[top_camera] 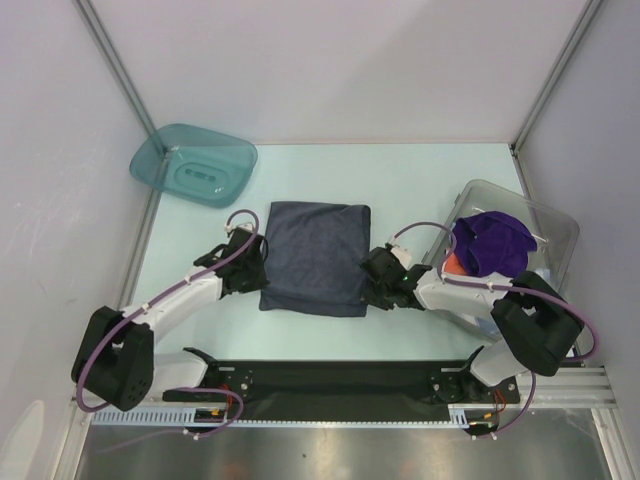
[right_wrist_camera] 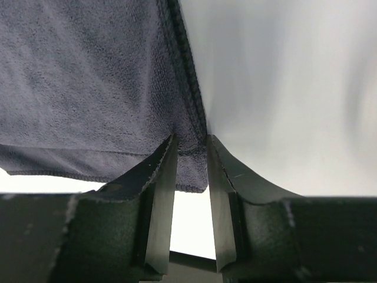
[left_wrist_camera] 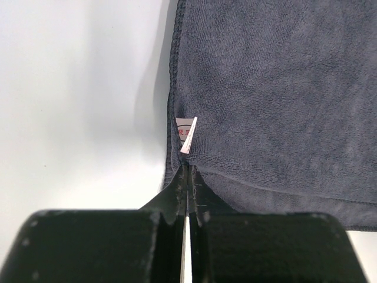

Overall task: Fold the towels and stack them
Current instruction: Fold the towel

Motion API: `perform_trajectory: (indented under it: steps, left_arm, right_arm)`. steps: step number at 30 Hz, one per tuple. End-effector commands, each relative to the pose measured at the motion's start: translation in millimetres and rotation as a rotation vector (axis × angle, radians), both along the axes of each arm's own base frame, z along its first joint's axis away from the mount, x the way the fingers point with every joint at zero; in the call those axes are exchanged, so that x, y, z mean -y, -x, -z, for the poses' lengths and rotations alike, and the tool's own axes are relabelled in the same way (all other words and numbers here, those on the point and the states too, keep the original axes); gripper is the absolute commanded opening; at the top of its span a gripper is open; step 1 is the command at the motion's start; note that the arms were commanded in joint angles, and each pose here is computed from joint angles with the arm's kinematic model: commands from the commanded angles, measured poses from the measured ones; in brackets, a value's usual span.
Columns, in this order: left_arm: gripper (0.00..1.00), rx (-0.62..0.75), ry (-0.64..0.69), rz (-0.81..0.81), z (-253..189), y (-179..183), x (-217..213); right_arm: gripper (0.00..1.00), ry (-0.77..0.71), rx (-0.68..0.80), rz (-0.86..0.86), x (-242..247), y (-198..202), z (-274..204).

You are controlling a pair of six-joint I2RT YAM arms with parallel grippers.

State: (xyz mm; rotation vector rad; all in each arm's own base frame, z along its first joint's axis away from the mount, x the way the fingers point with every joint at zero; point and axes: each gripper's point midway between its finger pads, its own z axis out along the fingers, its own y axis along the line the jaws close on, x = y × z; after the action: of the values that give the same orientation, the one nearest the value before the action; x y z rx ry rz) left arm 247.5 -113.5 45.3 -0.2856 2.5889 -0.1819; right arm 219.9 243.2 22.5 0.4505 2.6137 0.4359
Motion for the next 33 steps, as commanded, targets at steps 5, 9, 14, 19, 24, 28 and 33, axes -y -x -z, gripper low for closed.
perform_trajectory:
  steps: [5, 9, 14, 19, 24, 28, 33]
  left_arm:
    - [0.0, 0.038, 0.008, -0.033, -8.7, -3.7, -3.7]
    - [0.0, 0.04, 0.008, -0.035, -10.4, -4.0, -3.8]
    - [0.0, 0.053, -0.002, -0.044, -20.5, -9.9, -4.8]
    - [0.0, 0.058, 0.006, -0.05, -23.3, -11.0, -3.5]
    - [0.0, 0.054, 0.005, -0.046, -21.0, -8.7, -4.1]
    - [0.0, 0.058, 0.01, -0.041, -22.4, -9.2, -3.1]
    - [0.0, 0.057, 0.015, -0.036, -26.0, -10.3, -1.7]
  right_arm:
    - [0.21, 0.03, 0.038, 0.042, 4.0, -6.3, -2.3]
    - [0.05, 0.057, 0.066, 0.045, 8.8, -10.6, -10.8]
    - [0.0, 0.091, 0.095, 0.024, 12.3, -14.0, -23.5]
    - [0.18, 0.106, 0.104, 0.014, 12.5, -14.4, -26.6]
    - [0.05, 0.089, 0.119, 0.001, 7.3, -16.0, -24.7]
    - [0.06, 0.106, 0.125, -0.011, 6.3, -15.9, -26.1]
    - [0.0, 0.105, 0.165, -0.029, 2.9, -19.3, -38.4]
